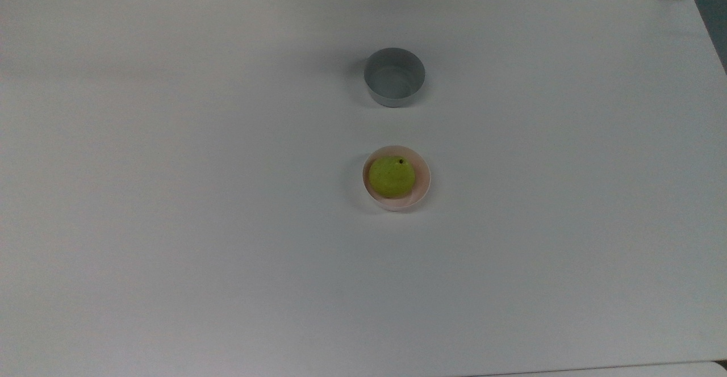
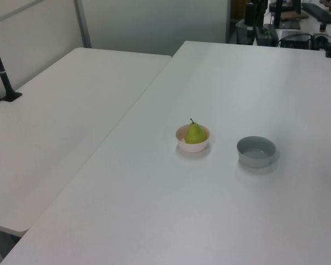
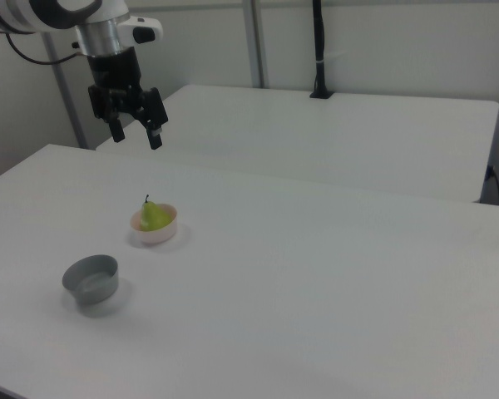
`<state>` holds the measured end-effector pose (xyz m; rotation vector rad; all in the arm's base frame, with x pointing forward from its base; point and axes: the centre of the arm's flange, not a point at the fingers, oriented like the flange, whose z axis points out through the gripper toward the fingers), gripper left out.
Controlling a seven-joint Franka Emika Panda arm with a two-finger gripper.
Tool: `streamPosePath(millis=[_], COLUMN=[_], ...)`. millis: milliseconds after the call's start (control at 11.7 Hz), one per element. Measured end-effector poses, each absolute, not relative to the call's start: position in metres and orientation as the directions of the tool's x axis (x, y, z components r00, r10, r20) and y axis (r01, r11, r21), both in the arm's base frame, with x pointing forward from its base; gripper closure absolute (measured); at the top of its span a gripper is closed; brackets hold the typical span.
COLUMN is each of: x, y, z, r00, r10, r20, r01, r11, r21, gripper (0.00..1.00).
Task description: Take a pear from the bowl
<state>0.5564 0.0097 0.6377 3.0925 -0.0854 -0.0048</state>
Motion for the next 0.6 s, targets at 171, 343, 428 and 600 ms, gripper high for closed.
streamPosePath(millis=[171, 343, 428, 600], x=[0.5564, 0.5564, 0.5564, 0.5564], y=[0.0095, 0.0060, 0.0046, 0.0037], z=[0.6373, 0.6348, 0.6338, 0.6332], r00=[0.998, 0.998, 0.998, 0.998], r10=[-0.056, -0.062, -0.065, -0.066], r20=[-0.003, -0.008, -0.010, -0.011], r01=[-0.056, -0.061, -0.064, -0.066], r11=[-0.997, -0.997, -0.997, -0.997], r21=[0.048, 0.049, 0.049, 0.049], gripper=[0.00, 0.00, 0.00, 0.00])
